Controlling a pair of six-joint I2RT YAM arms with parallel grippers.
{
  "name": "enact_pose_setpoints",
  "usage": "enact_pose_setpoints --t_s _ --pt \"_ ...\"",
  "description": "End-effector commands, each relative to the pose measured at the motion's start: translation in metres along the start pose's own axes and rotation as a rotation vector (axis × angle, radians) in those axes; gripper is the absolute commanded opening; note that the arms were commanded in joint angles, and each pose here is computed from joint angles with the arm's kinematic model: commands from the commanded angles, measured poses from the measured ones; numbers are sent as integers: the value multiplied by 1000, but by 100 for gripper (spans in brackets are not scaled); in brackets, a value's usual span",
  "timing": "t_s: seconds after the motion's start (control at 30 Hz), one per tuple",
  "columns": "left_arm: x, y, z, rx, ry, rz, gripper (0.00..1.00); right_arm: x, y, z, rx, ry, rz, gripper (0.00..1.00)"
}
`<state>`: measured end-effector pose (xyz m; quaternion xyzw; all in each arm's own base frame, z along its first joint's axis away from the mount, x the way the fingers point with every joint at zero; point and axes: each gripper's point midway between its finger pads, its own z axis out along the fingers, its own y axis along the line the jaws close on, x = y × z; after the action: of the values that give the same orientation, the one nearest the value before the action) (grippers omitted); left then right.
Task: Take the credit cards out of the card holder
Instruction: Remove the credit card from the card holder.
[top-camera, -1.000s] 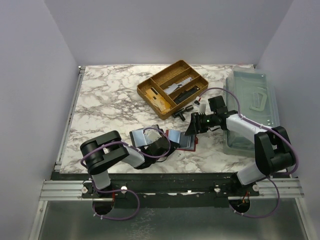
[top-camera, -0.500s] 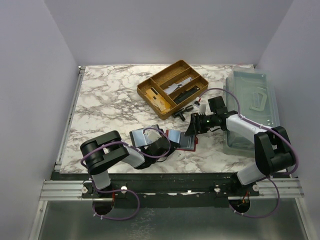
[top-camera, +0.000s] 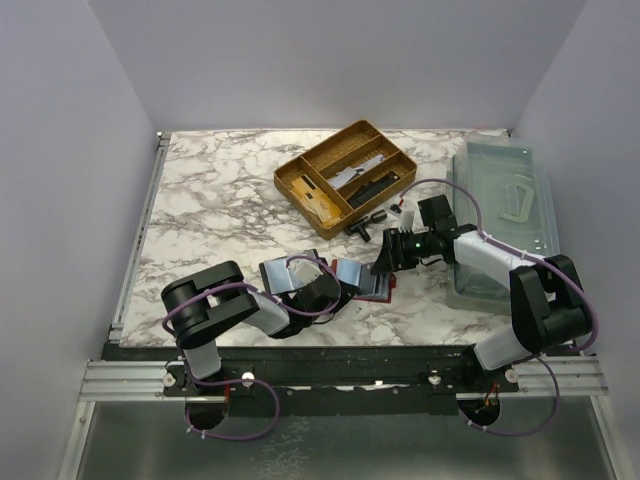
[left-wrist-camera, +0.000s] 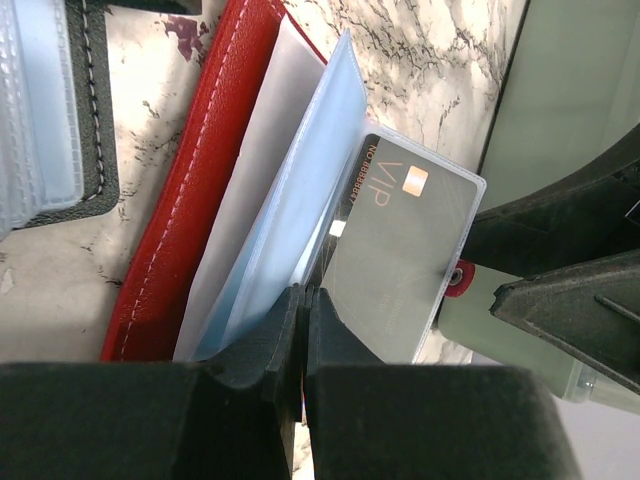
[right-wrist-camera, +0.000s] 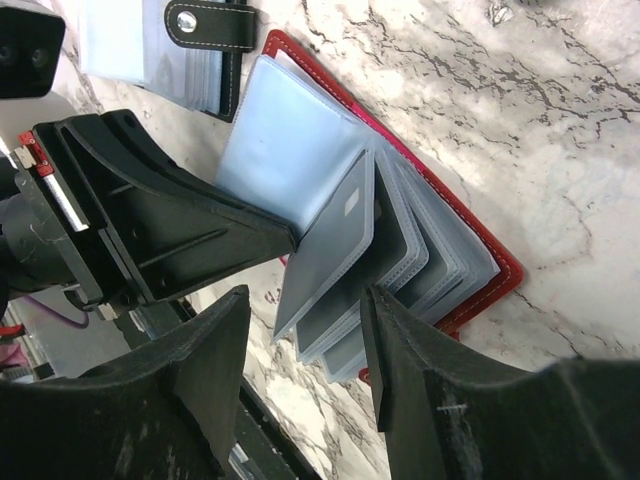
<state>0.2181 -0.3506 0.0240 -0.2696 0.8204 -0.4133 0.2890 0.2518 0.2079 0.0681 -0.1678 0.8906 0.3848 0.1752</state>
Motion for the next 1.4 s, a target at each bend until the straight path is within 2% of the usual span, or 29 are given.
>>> enact_pose_setpoints --t_s 0.0,0.17,0.4,0.47,0.67,0.83,1.13,1.27,1.37 --pt "4 63 -1 -189 4 88 4 7 1 4 -31 26 27 55" --pt "5 60 0 -179 8 89 4 10 -4 10 -31 51 51 53" --pt "11 55 3 -166 21 105 4 5 -16 12 30 41 46 43" --pt "12 52 3 -158 23 115 4 2 -10 9 10 29 31 43" --pt "15 49 4 -151 31 135 3 -1 24 2 -163 29 0 53" --pt "17 48 4 -147 35 139 3 1 29 2 -204 48 1 53" --pt "19 46 5 -143 38 146 3 5 -3 14 -56 78 54 47" --pt "18 51 4 -153 35 139 3 -7 -10 7 20 20 0 48" --pt "17 55 3 -163 32 129 3 -19 -6 -2 40 -36 -69 52"
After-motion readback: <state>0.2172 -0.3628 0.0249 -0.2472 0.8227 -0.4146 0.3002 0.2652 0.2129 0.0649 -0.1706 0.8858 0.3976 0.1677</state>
